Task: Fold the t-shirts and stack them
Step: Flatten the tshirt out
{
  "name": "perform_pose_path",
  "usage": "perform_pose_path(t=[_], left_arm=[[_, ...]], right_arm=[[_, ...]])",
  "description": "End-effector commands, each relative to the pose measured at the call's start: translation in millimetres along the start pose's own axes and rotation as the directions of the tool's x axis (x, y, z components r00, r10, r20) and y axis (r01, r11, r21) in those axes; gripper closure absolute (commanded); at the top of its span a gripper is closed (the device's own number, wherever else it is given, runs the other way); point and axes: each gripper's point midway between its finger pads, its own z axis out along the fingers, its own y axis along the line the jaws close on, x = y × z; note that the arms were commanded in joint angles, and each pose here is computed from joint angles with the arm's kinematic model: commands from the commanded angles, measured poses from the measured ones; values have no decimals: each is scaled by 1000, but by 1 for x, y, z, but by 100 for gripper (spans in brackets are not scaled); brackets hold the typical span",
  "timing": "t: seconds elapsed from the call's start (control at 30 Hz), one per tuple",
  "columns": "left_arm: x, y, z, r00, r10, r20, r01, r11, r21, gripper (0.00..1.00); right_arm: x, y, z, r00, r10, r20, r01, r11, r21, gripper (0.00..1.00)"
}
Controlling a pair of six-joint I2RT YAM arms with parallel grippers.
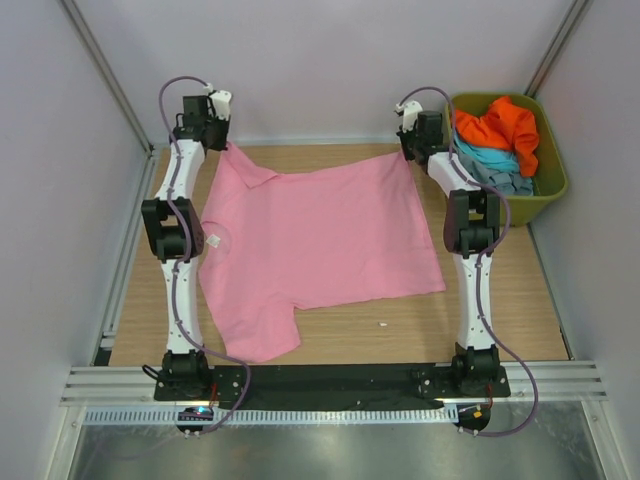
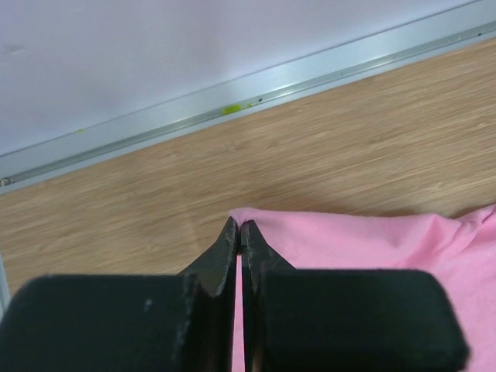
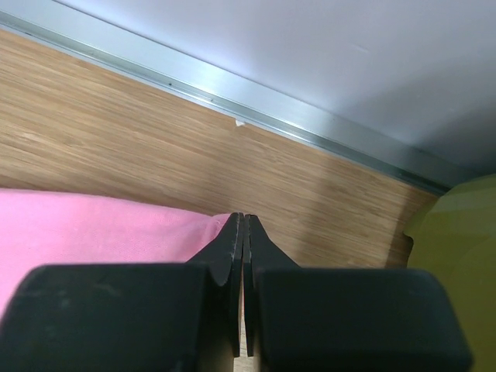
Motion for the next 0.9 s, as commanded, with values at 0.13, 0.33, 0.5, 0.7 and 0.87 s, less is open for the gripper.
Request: perform_pose_path(t=[0.13, 0.33, 0.5, 0.7, 0.87], left_arm=[[-34, 13, -13, 996, 30, 88, -24, 997, -70, 100], [-45, 4, -4, 991, 59, 117, -48, 994, -95, 100], [-55, 7, -7, 985, 100, 138, -80, 987, -142, 88], [-60, -7, -10, 983, 121, 138, -105, 987, -120, 100], [-58, -6, -12, 984, 128, 124, -110, 984, -137, 100]], right_arm=[[-27, -19, -13, 997, 18, 72, -22, 998, 59, 99], [-29, -22, -11, 997, 8, 80, -13, 997, 70, 99], [-27, -25, -6, 997, 9, 73, -15, 996, 83, 99], [-27, -32, -4, 997, 16, 79, -24, 994, 106, 99], [-22, -33, -2, 998, 19, 67, -26, 994, 110, 99]])
